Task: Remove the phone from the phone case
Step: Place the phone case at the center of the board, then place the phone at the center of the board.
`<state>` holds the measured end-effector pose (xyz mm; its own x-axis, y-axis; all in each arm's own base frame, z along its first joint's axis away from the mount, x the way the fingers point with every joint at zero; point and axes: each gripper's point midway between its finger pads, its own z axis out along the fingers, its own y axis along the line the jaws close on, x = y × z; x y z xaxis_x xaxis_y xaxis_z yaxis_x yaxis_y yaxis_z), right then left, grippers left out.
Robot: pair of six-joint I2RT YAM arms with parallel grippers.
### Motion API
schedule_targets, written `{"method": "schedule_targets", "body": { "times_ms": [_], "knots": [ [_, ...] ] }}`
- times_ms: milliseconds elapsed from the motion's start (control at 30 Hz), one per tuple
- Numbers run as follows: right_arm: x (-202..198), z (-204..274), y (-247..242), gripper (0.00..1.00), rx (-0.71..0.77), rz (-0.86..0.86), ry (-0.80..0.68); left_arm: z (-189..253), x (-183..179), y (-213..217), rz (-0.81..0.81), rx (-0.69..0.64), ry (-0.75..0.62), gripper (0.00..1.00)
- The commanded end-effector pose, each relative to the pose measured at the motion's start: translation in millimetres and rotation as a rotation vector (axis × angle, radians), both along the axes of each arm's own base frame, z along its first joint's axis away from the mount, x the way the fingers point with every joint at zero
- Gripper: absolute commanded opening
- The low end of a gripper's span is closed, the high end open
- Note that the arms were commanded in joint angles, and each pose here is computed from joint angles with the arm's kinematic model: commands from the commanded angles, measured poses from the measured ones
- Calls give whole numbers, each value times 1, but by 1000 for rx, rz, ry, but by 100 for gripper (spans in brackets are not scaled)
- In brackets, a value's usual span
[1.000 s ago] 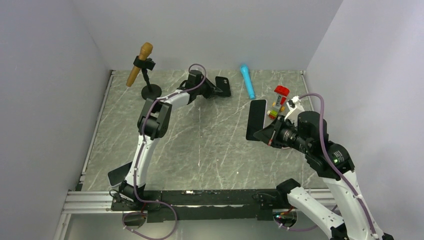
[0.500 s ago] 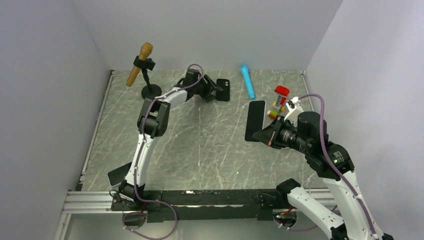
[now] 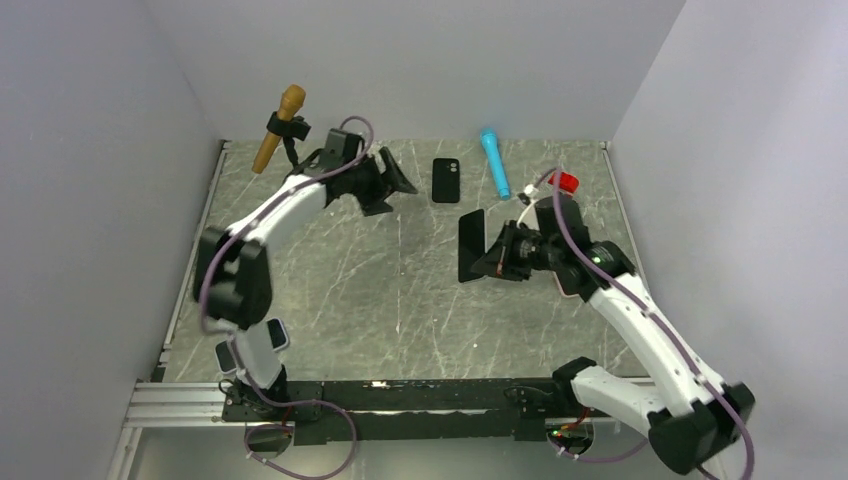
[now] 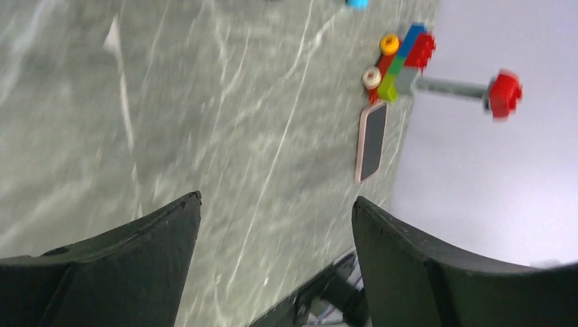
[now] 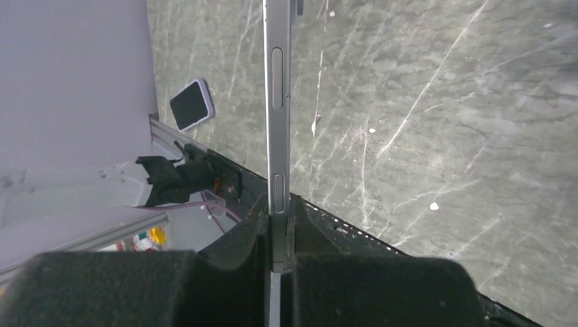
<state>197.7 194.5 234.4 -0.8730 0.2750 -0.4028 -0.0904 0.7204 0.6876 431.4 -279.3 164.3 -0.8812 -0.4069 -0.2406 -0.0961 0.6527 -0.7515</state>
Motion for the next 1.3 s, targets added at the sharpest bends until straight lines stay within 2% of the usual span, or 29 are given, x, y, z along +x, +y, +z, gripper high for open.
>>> {"method": "schedule_targets", "body": {
  "times_ms": [0,167,367,600,967,1100,1267],
  "knots": [
    [30,5,31,0,111,86,-80,10,-80,54,-25,203,-21,85],
    [56,-41,48,0,84,130,-34,-5,-164,101,-19,294,13,85],
    [84,-98,58,0,63,97,29,8,-208,121,24,255,-39,85],
    [102,-138,62,0,23,84,56,33,-222,147,97,316,-131,85],
    [79,-187,47,0,-11,40,116,55,-219,164,177,363,-192,86],
    [70,-202,41,5,-36,47,134,62,-215,172,213,389,-209,86],
    [66,-214,33,17,-81,42,151,66,-211,172,222,383,-222,87]
  ]
}}
